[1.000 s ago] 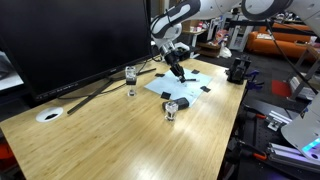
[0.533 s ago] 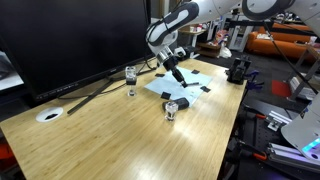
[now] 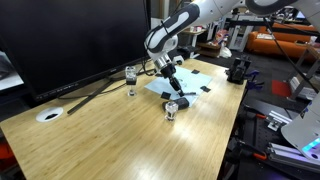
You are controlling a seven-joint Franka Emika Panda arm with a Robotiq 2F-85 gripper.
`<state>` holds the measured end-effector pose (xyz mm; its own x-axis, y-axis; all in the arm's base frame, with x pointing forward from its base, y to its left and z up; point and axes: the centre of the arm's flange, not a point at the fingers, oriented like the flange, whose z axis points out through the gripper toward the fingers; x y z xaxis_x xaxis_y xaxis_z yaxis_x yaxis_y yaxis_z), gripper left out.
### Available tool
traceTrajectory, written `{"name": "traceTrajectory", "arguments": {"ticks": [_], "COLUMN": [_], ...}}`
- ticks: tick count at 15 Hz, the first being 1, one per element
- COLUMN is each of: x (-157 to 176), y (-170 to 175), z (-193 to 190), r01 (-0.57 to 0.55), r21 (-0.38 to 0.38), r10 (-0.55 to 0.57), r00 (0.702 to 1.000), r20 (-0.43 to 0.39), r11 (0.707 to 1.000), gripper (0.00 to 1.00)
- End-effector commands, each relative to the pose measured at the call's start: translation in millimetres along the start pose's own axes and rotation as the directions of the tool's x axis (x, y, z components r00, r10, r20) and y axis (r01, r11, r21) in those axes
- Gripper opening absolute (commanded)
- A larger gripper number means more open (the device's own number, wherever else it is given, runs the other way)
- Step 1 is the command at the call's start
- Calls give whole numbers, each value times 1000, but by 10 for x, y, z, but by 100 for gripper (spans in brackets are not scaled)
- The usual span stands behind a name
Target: Use the marker to write on the paper.
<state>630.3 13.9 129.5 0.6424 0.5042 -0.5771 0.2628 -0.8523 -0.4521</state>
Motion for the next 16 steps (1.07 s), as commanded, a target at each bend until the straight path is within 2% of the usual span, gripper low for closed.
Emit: {"name": "traceTrajectory", "arguments": {"ticks": [1,6,7,8,11,12,14,16], "x": [-326,-433,-467,-503,-650,-528,-603,-622], "y": [-225,-442,-463,-474,-524,-525,-571,-581], "z": [359,736,784,811,800,564,595,603], "r01": [-18,-47,-68,-88,-133,-99,-109,-113], "r21": [-5,-12,-4,-5,-11,15,12,8], "r10": [18,45,66,86,126,100,109,112], "r00": [998,992,988,982,956,978,970,967], "r20": [-67,-116,-139,-167,-265,-181,-218,-228], "r11": [1000,999,998,996,991,995,994,994], "gripper": [5,5,44,45,64,45,59,64]}}
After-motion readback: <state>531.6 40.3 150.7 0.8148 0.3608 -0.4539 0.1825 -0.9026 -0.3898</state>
